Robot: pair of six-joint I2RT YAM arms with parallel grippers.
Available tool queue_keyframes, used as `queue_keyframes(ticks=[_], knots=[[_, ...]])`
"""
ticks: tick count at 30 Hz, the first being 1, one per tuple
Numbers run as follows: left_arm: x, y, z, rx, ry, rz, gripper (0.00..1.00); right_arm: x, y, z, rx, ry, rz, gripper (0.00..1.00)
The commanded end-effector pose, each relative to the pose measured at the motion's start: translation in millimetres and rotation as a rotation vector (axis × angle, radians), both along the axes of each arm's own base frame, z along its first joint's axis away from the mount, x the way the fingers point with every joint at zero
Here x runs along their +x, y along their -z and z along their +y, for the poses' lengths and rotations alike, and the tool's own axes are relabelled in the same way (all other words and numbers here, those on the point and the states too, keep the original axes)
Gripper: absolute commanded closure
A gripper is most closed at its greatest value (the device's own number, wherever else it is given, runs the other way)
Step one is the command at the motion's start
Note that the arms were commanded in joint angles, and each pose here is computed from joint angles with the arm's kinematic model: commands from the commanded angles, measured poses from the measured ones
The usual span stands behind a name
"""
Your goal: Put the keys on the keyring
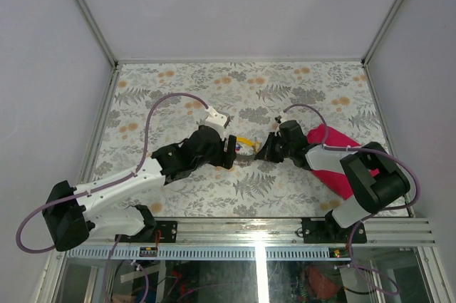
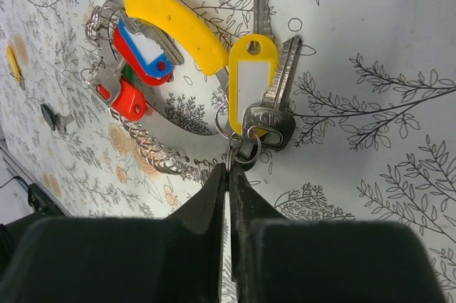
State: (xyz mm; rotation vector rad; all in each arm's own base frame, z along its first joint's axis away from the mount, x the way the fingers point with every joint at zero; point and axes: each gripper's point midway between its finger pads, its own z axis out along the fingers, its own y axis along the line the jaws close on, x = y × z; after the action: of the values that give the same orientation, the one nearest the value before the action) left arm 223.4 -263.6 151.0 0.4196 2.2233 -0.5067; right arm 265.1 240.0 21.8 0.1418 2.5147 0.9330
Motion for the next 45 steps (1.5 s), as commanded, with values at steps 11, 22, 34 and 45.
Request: queue_keyframes(ticks=[11,22,34,45], knots=[[-8.1,-82.2,-2.3,-0.227,0.085,-0.199,0.15,5.8,-125.1,-1.3,-0.063,-0.196,-0.436,1.0],[-43.6,-131.6,-36.7,-0.351,0.248,-0.433,0.21,-40.5,-229.3,0.6,0.005,-0.382,-0.664,1.0],[-39.5,-146.4,-43.5,-0.393,0.151,-0.62,0.23,-76.5,-301.1,8.0,0.187,-0.459,-0.735,1.0],[-39.8,-152.2,-65.2,-0.353,0.207,-0.685,0.33,-90.5,-327.2,11.6,0.286,-0.466,-0.728,1.0]])
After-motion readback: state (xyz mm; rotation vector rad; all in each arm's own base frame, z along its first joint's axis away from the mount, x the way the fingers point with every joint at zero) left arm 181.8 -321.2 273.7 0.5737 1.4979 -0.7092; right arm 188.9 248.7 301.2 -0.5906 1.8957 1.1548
